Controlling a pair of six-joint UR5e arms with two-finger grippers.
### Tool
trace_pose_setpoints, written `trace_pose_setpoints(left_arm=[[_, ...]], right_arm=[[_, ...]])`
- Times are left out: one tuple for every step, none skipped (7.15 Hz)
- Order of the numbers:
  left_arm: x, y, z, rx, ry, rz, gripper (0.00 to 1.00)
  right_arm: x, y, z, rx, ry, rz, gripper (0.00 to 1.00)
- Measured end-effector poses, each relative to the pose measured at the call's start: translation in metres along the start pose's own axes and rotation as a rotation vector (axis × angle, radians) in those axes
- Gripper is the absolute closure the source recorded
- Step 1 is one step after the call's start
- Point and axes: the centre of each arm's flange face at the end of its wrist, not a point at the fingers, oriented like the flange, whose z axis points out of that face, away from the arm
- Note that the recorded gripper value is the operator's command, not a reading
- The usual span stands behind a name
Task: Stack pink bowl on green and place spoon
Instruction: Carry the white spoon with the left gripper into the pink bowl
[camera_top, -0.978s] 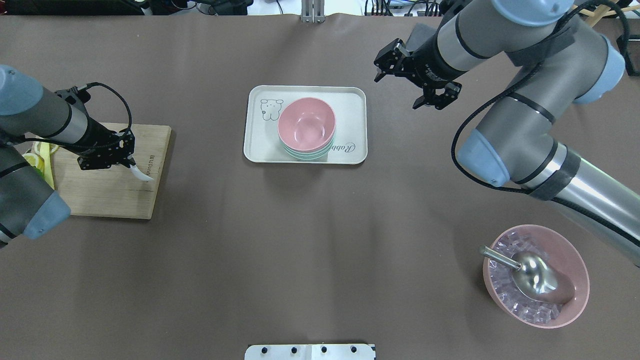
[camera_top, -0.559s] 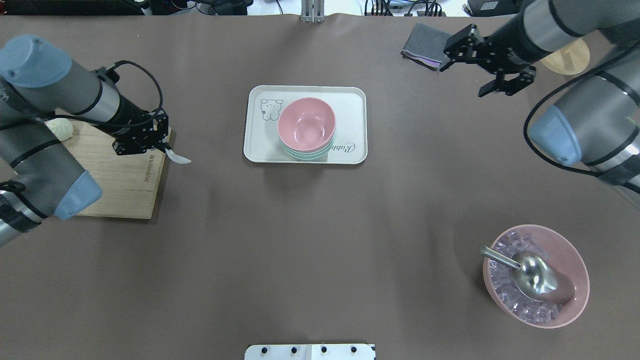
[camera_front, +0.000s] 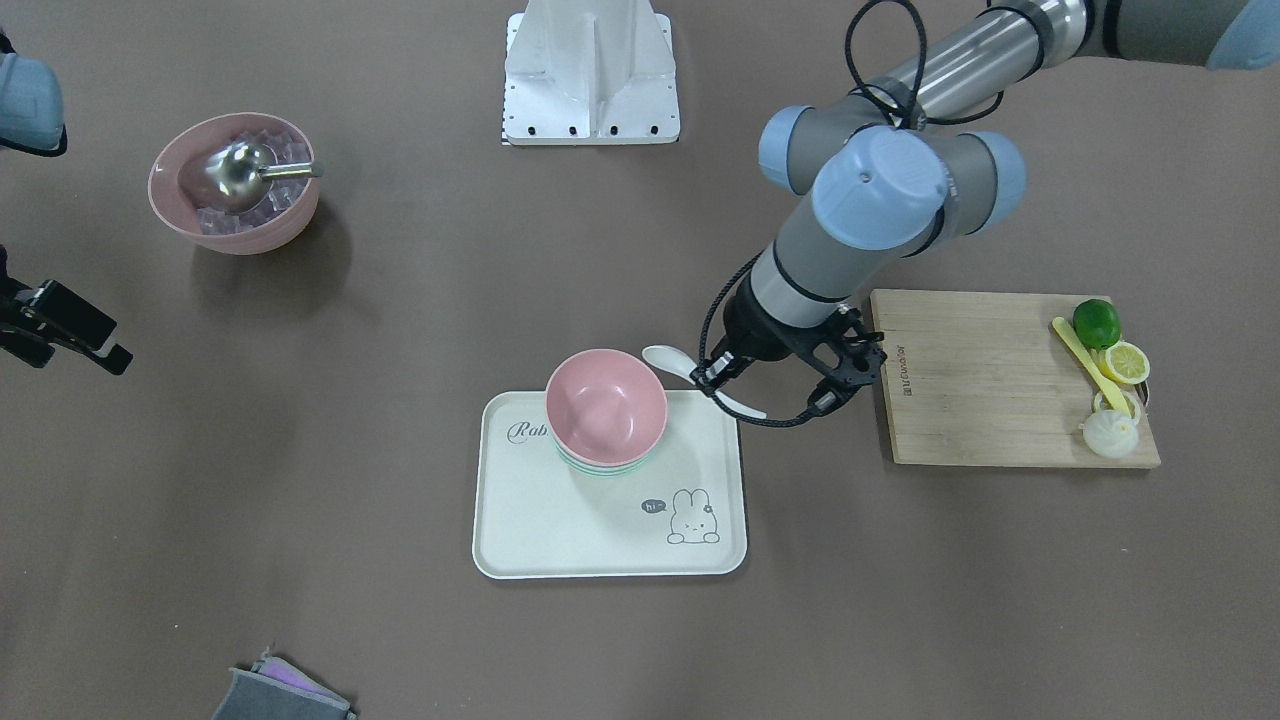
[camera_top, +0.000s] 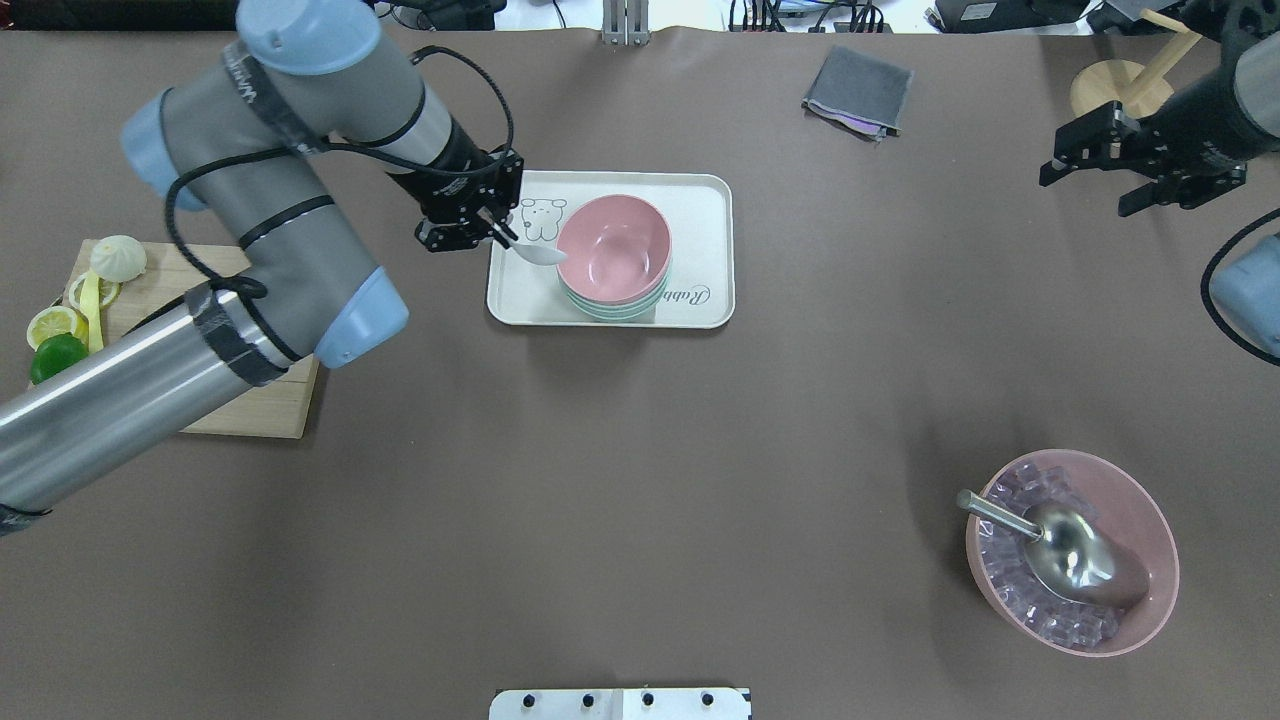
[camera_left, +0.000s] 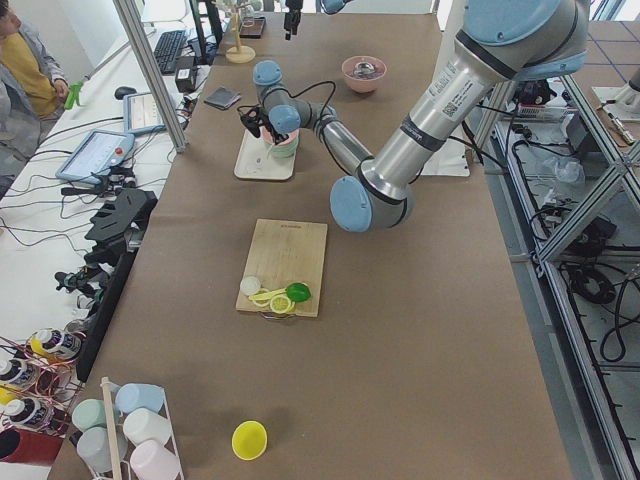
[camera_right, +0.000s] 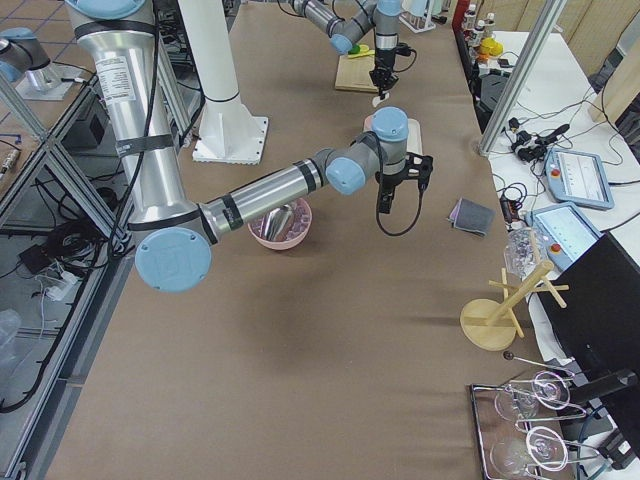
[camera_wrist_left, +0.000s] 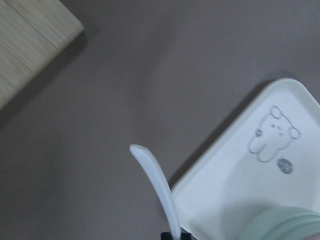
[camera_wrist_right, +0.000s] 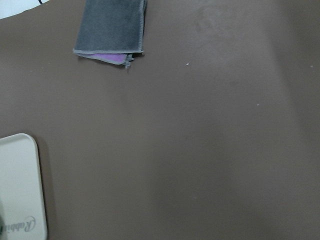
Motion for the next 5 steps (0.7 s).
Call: trace_pose_setpoints(left_arm=[[0.015,0.012,0.003,0.009,0.011,0.008,0.13],[0.02,0.018,0.005,0.009,0.018,0.021,0.02],[0.021,0.021,0.006,0.008,0.03,0.04,0.02],[0.014,0.021,0.001,0.01,0.044,0.059,0.02],[-0.012,0.011,-0.012,0.009,0.056,0.089,0.02]], right_arm=[[0.016,0.003,0.002,-0.006,0.013,-0.028,0.0],[0.023,0.004,0.003,-0.008,0.019,-0.04,0.0],[0.025,0.004,0.002,-0.008,0.02,-0.044,0.0],[0.026,0.004,0.001,-0.007,0.02,-0.044,0.0],[0.028,0.003,0.001,-0.007,0.022,-0.041,0.0]])
